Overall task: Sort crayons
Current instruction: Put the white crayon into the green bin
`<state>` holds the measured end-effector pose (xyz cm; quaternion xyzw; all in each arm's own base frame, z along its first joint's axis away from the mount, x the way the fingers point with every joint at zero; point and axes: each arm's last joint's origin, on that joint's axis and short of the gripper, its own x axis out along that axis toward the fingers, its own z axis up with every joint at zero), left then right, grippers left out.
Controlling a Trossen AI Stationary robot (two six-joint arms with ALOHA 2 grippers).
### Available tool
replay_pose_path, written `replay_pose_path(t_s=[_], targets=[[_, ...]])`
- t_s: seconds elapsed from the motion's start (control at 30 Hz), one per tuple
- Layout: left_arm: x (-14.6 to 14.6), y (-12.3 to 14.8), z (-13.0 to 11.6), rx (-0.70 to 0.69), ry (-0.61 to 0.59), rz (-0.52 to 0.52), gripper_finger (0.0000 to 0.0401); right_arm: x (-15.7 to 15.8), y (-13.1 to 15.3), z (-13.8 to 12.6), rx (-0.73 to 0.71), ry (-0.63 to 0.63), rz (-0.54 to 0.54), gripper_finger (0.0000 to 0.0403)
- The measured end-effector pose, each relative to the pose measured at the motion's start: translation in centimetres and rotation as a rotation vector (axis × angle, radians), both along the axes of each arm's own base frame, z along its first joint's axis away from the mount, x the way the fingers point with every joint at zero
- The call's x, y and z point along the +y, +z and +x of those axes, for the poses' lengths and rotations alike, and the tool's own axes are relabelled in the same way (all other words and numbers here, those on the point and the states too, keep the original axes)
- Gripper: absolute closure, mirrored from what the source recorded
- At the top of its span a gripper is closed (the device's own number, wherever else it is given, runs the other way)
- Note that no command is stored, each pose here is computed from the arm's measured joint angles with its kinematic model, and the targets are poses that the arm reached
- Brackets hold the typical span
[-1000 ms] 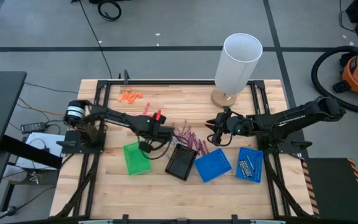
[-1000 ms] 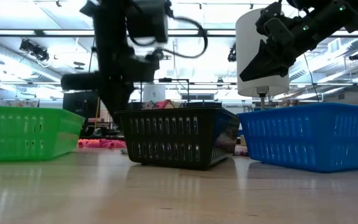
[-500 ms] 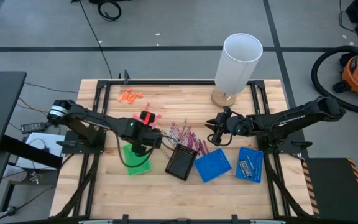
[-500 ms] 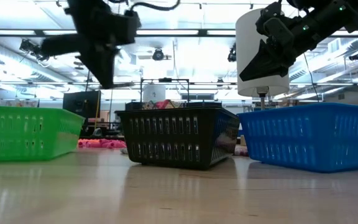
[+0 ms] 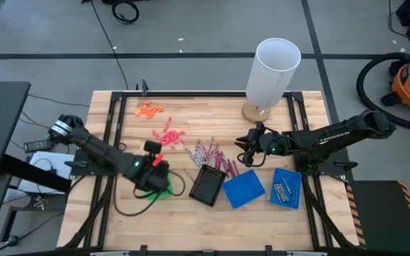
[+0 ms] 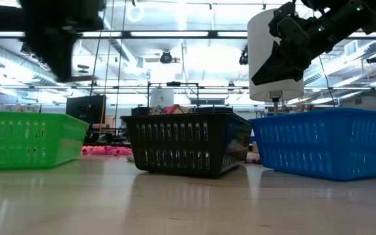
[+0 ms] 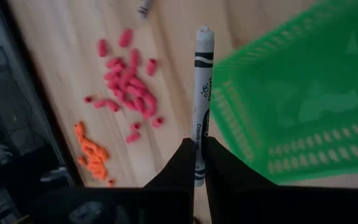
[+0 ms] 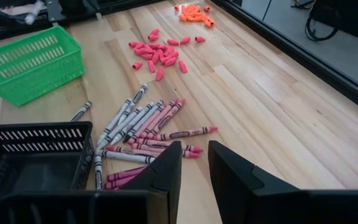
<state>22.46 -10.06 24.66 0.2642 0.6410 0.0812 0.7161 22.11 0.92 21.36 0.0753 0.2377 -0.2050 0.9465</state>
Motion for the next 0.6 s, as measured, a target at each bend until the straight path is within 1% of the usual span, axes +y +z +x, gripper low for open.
replay_pose_path(t_s=[0.23,0.43,0.6], targets=[[-1.7,-1.8,-2.0,0.059,0.006,-0.026,0.0385,0.0,0.0,0.0,-0.001,0.000,0.000,0.0314],[-2.2,-2.1,-2.9,0.112,0.060,-0.086,0.0385,0.0,0.0,0.0,-0.001,0.000,0.000,0.0314],[-3.0,-2.1,-3.7,0.136,0.046,-0.092,0.0384,0.0,0.0,0.0,-0.001,0.000,0.000,0.0314]])
